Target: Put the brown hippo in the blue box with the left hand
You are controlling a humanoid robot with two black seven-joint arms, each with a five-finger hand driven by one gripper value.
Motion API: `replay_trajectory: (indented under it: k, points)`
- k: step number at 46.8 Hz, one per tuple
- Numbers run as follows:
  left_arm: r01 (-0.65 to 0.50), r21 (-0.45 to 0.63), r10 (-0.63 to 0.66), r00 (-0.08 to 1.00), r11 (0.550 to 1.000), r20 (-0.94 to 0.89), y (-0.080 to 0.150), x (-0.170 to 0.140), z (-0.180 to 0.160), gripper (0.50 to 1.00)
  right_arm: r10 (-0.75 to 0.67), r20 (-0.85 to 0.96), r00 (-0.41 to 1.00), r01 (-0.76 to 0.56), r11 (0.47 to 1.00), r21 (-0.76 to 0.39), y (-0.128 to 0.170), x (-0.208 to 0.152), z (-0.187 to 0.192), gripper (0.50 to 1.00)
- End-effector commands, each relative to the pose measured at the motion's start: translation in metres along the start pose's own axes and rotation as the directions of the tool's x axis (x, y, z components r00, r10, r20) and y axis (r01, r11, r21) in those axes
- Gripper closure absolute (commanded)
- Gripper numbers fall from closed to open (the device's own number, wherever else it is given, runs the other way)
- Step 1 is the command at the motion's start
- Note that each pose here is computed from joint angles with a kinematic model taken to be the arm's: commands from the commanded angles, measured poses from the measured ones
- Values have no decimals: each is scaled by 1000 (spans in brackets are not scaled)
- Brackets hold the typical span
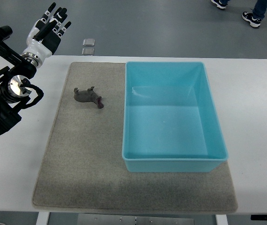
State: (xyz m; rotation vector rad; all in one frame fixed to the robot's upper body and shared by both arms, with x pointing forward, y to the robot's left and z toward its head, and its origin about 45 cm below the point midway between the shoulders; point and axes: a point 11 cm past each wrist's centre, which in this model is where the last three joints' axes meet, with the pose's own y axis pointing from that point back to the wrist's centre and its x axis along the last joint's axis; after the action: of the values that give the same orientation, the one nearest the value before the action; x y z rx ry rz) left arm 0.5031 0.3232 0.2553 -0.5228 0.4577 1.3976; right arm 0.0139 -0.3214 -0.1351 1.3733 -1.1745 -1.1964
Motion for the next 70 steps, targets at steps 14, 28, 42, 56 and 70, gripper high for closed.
replay_trajectory:
  k: [14, 28, 42, 56, 70]
  points:
    - [23, 4, -23, 1000, 1000, -19, -2, -7, -6, 504, 0, -1, 1000, 0, 1000, 1, 0, 0, -1, 564]
    - [8, -43, -10, 998, 999, -57, -1, -1, 9, 504, 0, 0, 1000, 0, 1000, 0, 0, 0, 0, 564]
    - [4, -36, -6, 999, 999, -53, 0, 0, 6, 504, 0, 1, 1000, 0, 1000, 0, 0, 0, 0, 564]
    - [-25, -25, 24, 999, 999, -29, 1, 5, 4, 504, 0, 0, 1000, 0, 1000, 0, 0, 0, 0, 564]
    - [-15, 24, 14, 999, 1000, 36, 1, 3, -3, 504, 0, 1, 1000, 0, 1000, 0, 0, 0, 0, 564]
